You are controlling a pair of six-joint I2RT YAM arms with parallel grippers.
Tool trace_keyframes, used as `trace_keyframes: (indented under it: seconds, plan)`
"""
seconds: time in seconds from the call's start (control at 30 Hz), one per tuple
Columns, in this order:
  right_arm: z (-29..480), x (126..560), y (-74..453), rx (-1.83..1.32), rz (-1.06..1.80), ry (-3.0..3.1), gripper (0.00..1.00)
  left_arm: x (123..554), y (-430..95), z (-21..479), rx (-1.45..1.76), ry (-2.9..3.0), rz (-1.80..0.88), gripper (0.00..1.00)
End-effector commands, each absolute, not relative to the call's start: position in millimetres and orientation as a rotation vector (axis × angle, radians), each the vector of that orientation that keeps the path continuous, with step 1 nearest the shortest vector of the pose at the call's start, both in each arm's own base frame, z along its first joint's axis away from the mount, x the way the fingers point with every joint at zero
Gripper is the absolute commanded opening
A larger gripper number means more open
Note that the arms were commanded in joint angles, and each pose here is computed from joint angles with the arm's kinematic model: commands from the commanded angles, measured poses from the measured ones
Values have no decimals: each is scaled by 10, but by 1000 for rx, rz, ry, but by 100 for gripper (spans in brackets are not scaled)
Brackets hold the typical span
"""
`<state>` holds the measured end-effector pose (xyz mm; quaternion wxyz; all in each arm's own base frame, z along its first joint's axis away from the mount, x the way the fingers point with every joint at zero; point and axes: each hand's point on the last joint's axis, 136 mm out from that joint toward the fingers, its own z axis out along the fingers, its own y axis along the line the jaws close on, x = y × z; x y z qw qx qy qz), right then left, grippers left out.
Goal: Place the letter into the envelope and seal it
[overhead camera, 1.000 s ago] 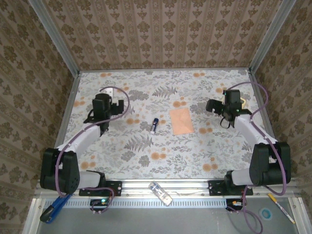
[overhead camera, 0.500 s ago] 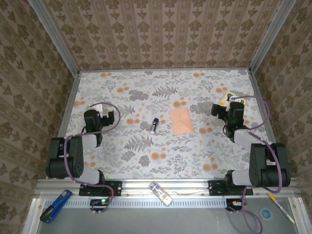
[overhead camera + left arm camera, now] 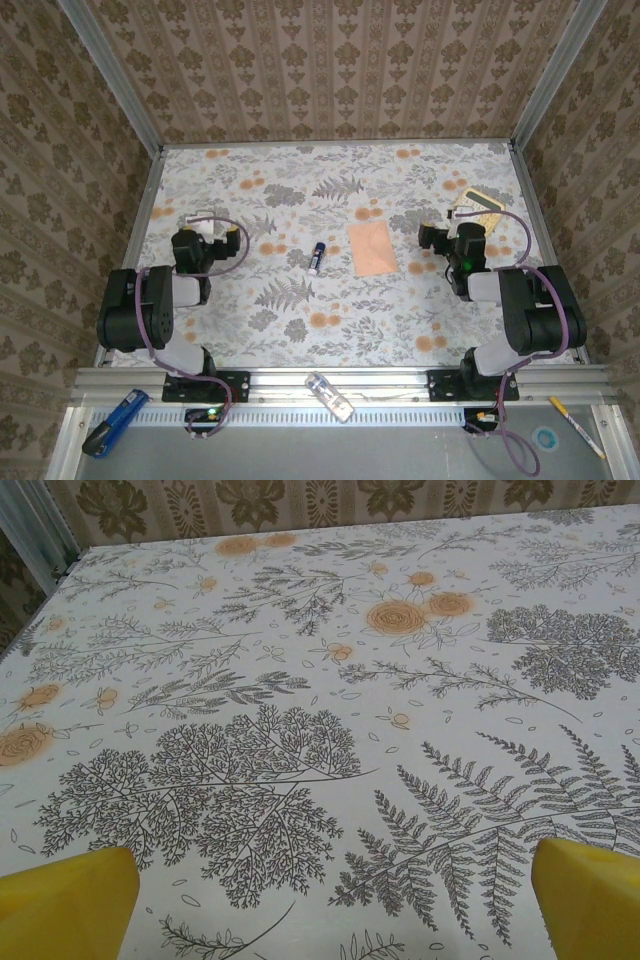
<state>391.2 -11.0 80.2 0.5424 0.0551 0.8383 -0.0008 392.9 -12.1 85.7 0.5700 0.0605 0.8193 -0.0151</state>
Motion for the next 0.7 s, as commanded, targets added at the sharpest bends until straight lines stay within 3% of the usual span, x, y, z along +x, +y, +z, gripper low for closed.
trace_keyframes:
  seconds: [0.0, 0.67]
  plan:
    - [975, 3979, -141, 112, -29, 1913, 100, 3998, -117, 968, 157, 1891, -35, 100]
    - [966, 4006, -99, 90, -62, 1927, 100, 3999, -117, 972, 154, 1891, -28, 100]
